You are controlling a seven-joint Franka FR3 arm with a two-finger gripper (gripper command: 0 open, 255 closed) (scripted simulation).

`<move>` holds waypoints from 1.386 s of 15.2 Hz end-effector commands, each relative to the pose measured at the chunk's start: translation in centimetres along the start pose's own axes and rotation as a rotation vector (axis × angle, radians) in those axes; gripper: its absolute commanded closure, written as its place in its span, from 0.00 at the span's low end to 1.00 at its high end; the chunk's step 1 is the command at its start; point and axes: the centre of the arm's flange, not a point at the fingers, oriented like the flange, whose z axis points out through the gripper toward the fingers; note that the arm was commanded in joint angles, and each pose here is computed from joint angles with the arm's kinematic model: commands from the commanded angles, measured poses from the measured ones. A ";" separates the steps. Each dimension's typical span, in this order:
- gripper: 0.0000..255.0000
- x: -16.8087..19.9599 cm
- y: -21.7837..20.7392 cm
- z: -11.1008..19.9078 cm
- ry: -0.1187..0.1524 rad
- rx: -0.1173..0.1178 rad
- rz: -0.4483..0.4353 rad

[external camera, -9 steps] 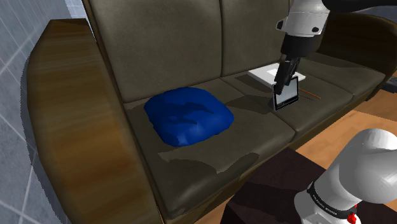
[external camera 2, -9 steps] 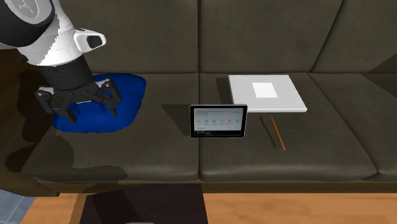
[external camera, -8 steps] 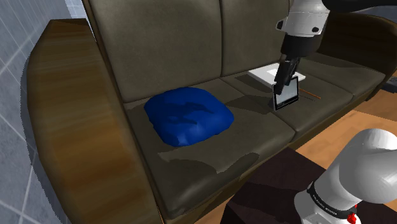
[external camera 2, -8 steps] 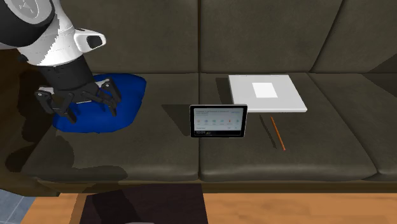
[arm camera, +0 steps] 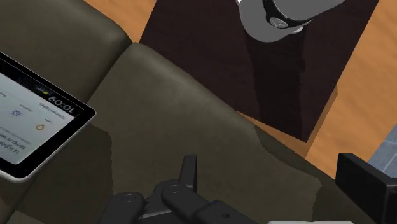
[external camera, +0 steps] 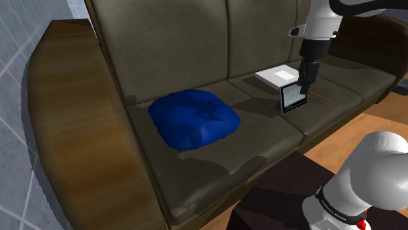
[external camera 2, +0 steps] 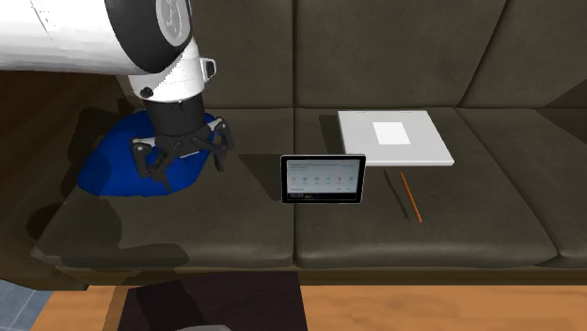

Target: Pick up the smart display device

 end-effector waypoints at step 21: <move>0.00 5.4 26.6 7.1 -0.187 0.196 -1.003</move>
